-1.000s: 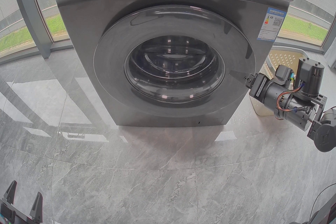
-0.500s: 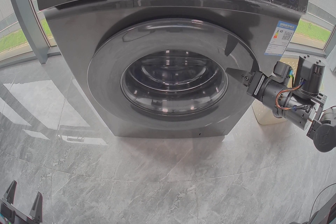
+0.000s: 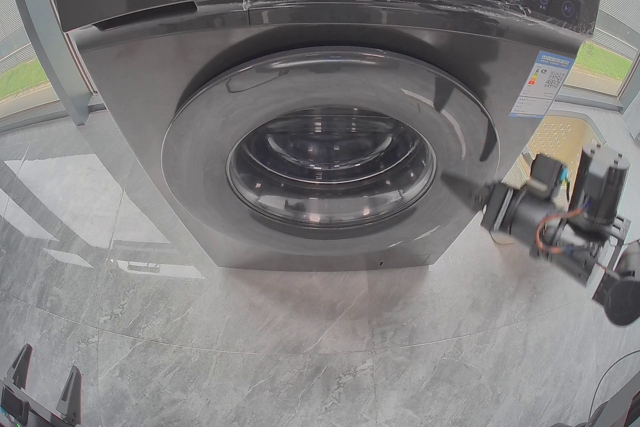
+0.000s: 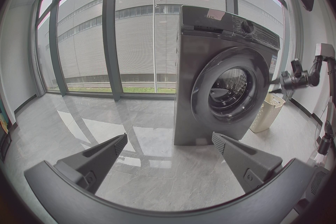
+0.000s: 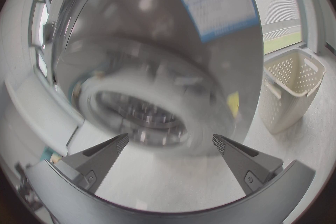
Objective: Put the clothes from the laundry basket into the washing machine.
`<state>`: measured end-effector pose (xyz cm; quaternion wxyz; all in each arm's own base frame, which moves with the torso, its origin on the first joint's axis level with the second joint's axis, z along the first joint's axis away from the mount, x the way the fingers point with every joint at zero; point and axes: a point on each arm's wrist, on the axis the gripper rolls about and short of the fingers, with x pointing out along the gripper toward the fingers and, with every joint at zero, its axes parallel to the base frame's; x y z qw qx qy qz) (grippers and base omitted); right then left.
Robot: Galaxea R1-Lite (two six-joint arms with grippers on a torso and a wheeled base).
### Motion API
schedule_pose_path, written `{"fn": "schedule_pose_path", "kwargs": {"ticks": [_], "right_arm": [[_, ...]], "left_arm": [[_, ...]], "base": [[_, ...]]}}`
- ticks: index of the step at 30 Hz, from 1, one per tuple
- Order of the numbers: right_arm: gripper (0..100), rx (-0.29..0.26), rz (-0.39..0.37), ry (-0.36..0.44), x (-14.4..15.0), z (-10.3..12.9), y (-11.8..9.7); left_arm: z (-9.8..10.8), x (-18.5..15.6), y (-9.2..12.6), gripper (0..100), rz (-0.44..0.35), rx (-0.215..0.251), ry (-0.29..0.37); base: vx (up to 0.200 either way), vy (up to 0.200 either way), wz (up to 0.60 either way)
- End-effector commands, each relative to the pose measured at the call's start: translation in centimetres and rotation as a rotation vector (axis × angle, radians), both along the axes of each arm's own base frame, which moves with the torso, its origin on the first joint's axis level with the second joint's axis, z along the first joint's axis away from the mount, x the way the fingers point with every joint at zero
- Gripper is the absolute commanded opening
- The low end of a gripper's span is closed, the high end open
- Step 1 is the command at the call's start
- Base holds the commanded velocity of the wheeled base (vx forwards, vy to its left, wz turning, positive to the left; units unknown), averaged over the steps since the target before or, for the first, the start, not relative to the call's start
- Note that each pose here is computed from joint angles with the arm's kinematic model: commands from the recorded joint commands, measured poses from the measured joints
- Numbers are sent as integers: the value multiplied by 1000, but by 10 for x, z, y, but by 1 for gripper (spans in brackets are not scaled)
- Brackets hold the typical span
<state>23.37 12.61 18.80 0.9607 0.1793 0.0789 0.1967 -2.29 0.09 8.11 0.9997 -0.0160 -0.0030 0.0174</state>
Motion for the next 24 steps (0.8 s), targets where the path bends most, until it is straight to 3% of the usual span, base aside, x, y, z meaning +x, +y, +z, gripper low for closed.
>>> {"fn": "schedule_pose_path", "kwargs": {"ticks": [1,5,8,11,13,16,19,24], "right_arm": [[100,-248,309,75,-96,-60,-17],[100,-230,315,-20,-133,-63,-47],[100,-187,290,-124,-154,-49,-65],[100,-210,162,-216,-171,-44,-89],[100,-226,95,-227,-180,-46,-99],[100,-237,-100,-261,-210,-56,-119],[100,-252,-219,-256,-230,-67,-124],[100,-258,-217,-305,-251,-83,-125]], "left_arm": [[-5,0,0,100,0,-2,5],[-5,0,0,100,0,-2,5],[-5,0,0,100,0,-2,5],[-5,0,0,100,0,-2,5],[-5,0,0,100,0,-2,5],[-5,0,0,100,-1,-2,5],[-5,0,0,100,-1,-2,5],[-5,0,0,100,-1,-2,5]], "base": [[0,0,0],[0,0,0],[0,0,0],[0,0,0],[0,0,0],[0,0,0],[0,0,0],[0,0,0]]}}
